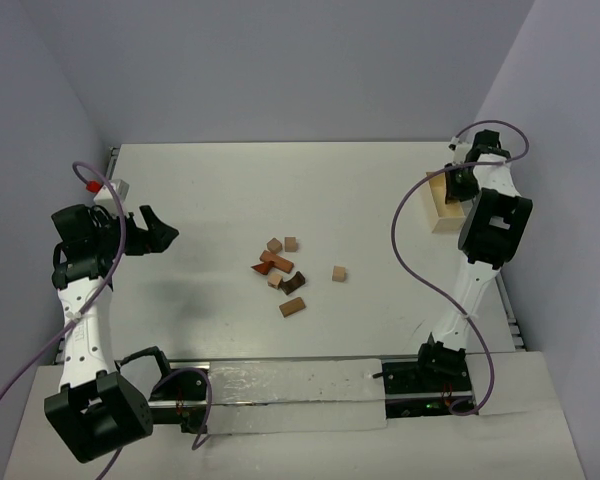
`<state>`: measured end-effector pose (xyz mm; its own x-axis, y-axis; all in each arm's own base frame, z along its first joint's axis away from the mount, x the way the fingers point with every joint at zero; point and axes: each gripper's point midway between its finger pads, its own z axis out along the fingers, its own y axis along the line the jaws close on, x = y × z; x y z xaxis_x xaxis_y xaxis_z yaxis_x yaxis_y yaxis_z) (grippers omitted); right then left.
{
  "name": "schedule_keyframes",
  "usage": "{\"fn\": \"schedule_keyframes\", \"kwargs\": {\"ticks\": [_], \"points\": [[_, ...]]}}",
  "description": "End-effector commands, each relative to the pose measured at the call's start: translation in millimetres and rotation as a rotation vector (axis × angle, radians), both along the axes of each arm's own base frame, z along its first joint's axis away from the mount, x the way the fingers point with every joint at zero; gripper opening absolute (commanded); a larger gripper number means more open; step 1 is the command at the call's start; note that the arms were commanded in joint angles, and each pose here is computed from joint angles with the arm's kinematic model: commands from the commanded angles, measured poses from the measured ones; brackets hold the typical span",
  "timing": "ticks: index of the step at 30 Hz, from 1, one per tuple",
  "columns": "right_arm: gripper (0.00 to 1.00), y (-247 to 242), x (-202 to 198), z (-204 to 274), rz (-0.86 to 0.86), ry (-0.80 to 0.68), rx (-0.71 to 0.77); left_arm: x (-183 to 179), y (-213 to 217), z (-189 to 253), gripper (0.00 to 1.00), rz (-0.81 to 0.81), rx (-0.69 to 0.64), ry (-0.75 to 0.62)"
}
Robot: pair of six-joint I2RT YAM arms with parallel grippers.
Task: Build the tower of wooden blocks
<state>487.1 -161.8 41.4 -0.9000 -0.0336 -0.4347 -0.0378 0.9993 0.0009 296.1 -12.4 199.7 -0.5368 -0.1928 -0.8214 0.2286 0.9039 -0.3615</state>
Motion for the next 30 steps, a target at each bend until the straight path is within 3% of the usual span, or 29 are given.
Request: {"fn": "schedule_keyframes", "kwargs": {"ticks": [1, 3, 5, 16, 19, 22, 30], "points": [[0.56, -2.5, 8.7, 26.3, 0.0, -0.073, -0.023, 9.0, 4.6, 12.9, 0.99, 0.013, 0.012, -0.055], [0.72, 2.5, 6.8, 38.3, 0.009, -0.088, -0.006, 8.5, 5.0, 13.1, 0.99, 0.014, 0.016, -0.054], [0.78, 9.7, 3.4, 62.6, 0.023, -0.118, 0.006, 7.6, 4.7, 14.3, 0.99, 0.013, 0.018, -0.059], [0.85, 80.2, -29.6, 246.9, 0.186, -0.407, -0.021, 6.1, -0.5, 28.5, 0.99, -0.016, 0.017, -0.104], [0.97, 131.8, -56.2, 273.4, 0.343, -0.469, -0.013, -2.2, -10.8, 33.4, 0.99, -0.098, 0.039, -0.15], [1.0, 175.5, -86.6, 259.6, 0.47, -0.453, -0.021, -11.4, -20.5, 31.4, 0.99, -0.176, 0.054, -0.177], [1.0, 313.5, -164.2, 158.9, 0.881, -0.358, 0.061, -27.3, -34.4, 11.7, 0.95, -0.32, 0.089, -0.19]]}}
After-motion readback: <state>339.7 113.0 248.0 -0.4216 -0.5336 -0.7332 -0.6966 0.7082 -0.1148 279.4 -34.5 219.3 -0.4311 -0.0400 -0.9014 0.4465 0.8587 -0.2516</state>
